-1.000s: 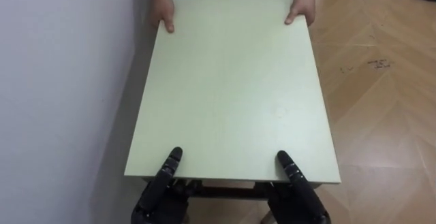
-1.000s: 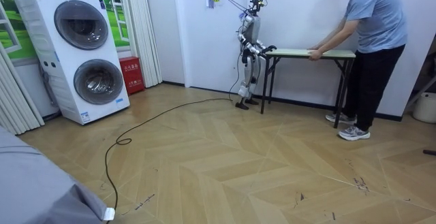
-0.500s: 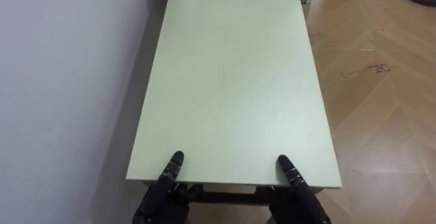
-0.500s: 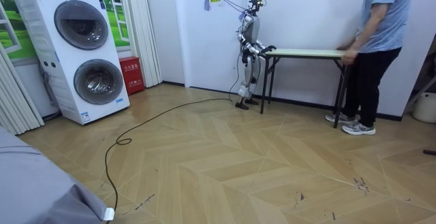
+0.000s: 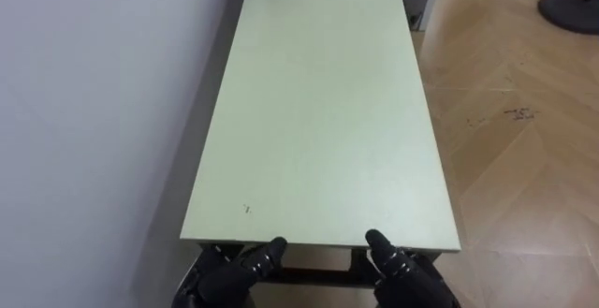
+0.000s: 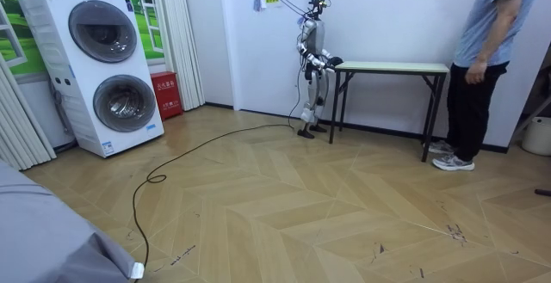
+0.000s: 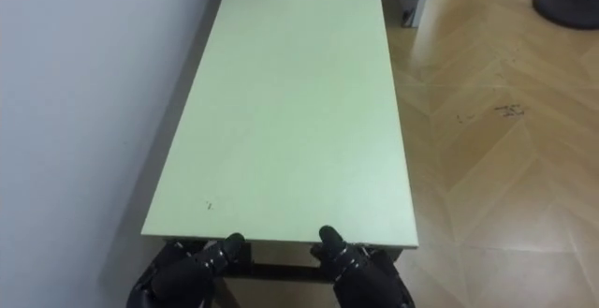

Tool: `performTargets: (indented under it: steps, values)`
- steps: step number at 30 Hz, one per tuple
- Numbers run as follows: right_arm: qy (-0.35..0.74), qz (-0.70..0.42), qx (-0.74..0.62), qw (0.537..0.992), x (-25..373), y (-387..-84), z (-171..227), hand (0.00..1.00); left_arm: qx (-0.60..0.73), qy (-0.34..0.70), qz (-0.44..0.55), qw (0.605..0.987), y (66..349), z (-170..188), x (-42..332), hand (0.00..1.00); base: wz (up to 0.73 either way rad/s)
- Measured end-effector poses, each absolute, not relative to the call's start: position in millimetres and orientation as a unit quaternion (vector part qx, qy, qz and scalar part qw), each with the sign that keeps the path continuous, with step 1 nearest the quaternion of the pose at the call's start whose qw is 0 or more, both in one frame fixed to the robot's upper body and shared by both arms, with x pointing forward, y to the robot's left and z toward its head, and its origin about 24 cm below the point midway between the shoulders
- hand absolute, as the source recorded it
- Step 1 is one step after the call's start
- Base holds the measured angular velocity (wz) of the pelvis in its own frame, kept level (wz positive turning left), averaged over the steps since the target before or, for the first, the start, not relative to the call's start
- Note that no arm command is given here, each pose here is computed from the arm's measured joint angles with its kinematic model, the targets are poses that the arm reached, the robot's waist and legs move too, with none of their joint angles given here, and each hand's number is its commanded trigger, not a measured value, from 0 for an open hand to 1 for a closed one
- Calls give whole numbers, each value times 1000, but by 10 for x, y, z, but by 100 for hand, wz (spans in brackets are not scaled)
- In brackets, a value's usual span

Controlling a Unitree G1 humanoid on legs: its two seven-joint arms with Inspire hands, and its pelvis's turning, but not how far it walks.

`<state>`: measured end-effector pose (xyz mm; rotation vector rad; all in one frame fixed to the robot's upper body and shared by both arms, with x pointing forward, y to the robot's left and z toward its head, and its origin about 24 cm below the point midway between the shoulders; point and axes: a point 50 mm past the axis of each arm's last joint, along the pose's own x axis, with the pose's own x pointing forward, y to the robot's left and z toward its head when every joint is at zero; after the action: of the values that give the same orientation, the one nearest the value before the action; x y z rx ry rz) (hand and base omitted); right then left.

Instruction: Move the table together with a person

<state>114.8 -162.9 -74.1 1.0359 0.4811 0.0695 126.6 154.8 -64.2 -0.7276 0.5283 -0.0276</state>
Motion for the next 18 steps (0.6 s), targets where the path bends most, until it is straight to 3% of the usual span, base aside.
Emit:
performTargets:
  steps: [18]
  values:
    - [279,46,436,854,1008,-1690,-965,0,-310,317,-17,896,1624,-960,1053,0,2]
